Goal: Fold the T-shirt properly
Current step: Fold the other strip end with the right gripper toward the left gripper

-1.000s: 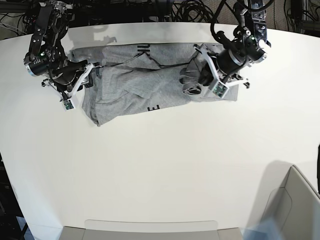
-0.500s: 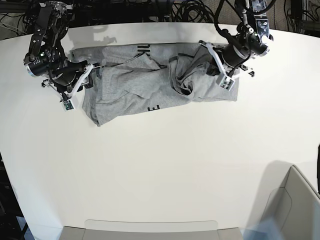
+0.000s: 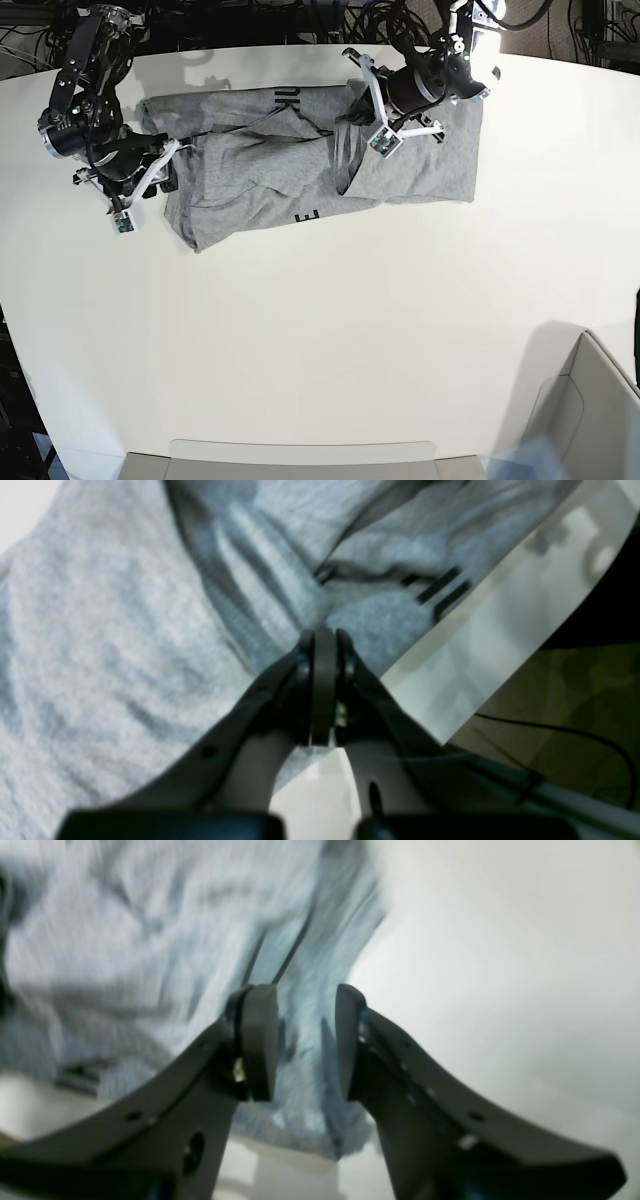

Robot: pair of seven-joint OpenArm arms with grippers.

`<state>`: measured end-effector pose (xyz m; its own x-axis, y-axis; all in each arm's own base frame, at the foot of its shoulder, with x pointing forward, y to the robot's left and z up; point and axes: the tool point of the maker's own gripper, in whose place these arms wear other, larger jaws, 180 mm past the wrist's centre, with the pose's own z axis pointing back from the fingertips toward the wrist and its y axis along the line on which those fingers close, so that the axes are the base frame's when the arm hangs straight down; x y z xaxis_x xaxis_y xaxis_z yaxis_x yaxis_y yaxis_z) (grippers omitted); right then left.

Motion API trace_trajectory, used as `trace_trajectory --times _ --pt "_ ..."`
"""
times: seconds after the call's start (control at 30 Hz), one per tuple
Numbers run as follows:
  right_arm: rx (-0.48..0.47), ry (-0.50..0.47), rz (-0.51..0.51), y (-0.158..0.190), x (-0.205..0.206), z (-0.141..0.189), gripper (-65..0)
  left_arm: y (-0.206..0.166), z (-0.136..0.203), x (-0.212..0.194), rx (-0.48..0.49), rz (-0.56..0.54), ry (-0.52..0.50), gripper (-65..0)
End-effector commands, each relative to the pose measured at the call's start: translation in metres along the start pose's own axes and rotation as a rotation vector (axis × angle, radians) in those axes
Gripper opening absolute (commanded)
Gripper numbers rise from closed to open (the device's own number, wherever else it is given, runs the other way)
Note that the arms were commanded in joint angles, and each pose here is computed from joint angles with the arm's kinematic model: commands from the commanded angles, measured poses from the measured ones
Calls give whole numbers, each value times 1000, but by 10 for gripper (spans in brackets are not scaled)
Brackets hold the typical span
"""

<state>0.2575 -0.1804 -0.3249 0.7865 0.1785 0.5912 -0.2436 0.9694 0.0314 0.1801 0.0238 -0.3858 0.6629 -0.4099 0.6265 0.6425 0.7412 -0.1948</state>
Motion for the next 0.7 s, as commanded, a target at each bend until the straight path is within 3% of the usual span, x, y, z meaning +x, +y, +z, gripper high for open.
trace_trajectory --times 0.0,0.2,0.37,0.53,0.67 --pt "-20 -49 -10 -6 12 6 -446 0 3 9 0 -6 -35 -650" --pt "14 -120 -1 -18 16 21 -322 0 3 9 -1 -5 -33 -650" --pt "41 -138 -3 -28 8 22 -318 0 3 9 -1 -5 -33 -650" --pt "142 -100 -65 -43 -28 0 -318 0 3 9 -2 -6 -33 -650" --pt "203 -58 -222 -55 -61 -18 -318 0 3 9 -1 -5 -33 -650"
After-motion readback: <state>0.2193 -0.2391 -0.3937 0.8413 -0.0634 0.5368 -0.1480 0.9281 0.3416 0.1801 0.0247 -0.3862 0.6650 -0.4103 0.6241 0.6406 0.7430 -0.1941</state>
